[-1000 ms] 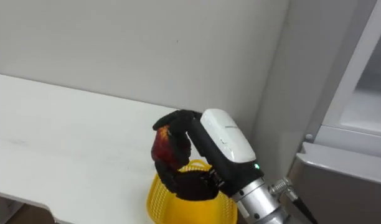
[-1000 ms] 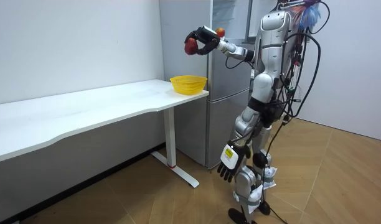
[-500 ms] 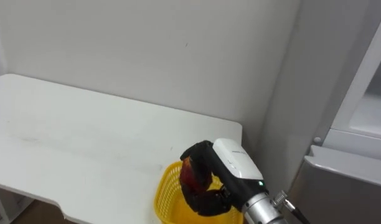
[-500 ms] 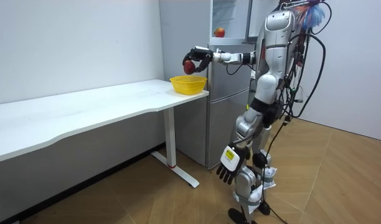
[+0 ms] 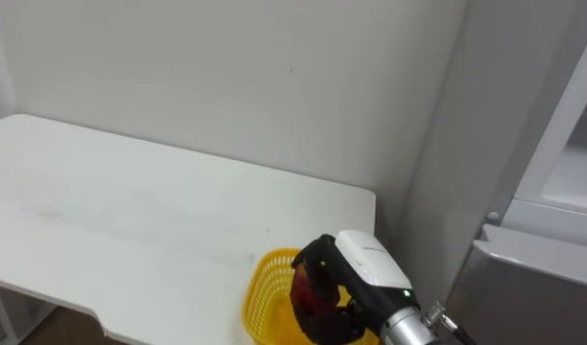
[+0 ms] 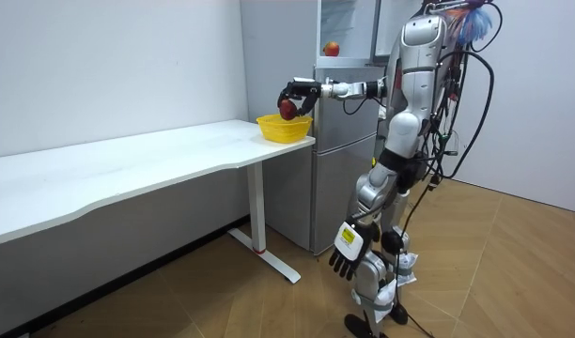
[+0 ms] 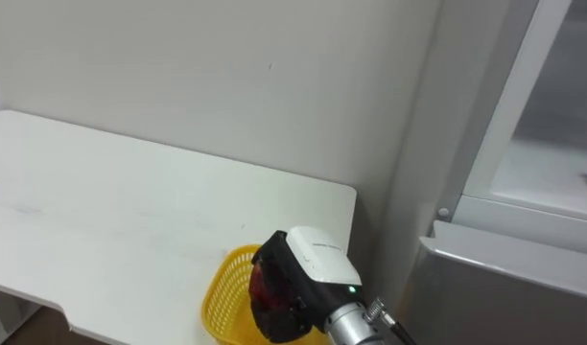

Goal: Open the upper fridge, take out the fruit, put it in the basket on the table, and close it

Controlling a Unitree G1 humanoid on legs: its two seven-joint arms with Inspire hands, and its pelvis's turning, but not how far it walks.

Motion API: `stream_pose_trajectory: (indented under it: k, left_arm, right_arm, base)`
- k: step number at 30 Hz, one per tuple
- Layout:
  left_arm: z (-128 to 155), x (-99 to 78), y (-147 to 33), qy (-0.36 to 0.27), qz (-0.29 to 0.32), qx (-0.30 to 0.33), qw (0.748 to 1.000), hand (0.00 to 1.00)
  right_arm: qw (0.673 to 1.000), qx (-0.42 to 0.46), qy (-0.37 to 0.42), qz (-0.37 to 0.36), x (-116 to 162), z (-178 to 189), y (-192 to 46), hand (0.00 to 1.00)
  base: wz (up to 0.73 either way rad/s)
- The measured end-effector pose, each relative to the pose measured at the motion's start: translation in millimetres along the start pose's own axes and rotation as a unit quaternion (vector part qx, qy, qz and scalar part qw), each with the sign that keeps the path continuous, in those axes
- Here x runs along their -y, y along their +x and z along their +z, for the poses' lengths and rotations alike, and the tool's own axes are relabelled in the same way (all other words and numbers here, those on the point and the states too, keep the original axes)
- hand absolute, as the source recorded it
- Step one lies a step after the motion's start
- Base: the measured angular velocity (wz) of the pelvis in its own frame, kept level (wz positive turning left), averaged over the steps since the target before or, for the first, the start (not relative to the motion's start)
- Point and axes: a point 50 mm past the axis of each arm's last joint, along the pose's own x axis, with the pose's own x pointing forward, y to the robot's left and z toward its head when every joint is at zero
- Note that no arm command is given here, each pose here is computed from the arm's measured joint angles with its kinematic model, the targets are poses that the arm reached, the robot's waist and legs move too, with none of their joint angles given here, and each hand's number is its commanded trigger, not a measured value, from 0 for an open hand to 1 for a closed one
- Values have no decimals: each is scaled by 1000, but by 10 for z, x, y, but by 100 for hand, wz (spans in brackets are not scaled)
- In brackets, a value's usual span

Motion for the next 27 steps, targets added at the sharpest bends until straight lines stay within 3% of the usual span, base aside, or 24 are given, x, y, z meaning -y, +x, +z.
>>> stream_pose_trajectory:
  k: [1,27]
  left_arm:
    - [0,0,0,0,0,0,1000,0]
    - [-75,28,-9,16,-3,-17,1000,0]
  right_arm:
    - [1000,0,0,0,0,0,0,0]
    - [1000,-9,0,9,-49,-34,-9,0]
  base:
    - [0]
    - [2]
